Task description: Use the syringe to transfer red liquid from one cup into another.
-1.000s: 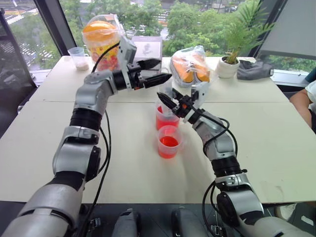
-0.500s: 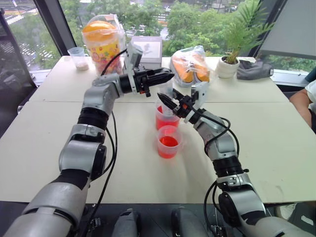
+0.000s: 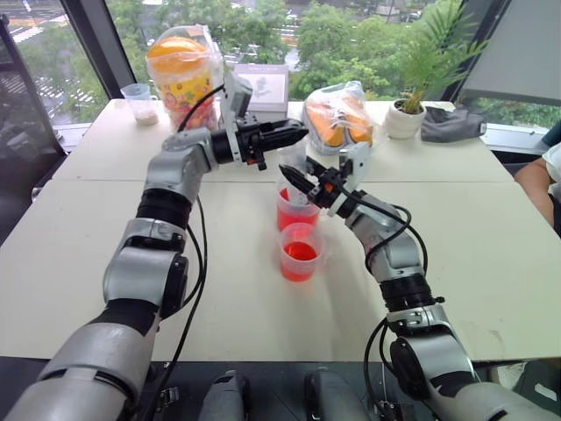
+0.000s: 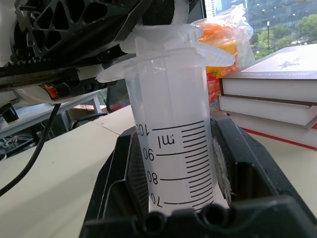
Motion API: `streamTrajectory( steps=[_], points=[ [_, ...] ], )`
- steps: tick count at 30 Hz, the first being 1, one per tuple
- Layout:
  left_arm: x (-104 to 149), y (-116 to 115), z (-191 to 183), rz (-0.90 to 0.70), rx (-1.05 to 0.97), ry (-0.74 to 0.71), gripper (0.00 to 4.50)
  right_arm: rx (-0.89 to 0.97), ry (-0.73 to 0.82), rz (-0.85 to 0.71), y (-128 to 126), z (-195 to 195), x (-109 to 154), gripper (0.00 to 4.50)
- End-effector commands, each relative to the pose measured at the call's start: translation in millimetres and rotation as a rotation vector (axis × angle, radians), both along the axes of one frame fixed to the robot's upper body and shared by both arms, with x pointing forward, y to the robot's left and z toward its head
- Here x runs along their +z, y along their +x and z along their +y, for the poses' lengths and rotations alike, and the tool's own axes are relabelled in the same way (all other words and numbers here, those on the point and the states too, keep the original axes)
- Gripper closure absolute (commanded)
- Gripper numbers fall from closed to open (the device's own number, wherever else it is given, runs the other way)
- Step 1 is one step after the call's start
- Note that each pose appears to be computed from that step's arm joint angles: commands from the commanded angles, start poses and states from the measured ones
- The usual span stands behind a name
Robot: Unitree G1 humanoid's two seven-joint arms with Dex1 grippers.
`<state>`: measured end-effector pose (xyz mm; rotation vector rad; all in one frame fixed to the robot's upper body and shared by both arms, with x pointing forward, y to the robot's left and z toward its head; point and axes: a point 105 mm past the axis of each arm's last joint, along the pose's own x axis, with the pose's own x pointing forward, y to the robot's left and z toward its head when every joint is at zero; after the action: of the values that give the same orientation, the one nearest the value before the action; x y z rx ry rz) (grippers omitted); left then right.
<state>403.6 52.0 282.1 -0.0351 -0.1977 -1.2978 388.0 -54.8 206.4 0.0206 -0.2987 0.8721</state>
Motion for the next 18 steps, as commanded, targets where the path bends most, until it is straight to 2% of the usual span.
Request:
streamTrajectory(
  steps=[1,18],
  points=[
    [78,2,35,-0.2,0.165,-0.148,3.92,0.071,-0.068,0.024,-7,8,-14,3.12],
    [97,2,41,-0.242,0.199,-0.168,3.92,0.087,-0.073,0.054,-11,11,-23,3.12]
  ],
)
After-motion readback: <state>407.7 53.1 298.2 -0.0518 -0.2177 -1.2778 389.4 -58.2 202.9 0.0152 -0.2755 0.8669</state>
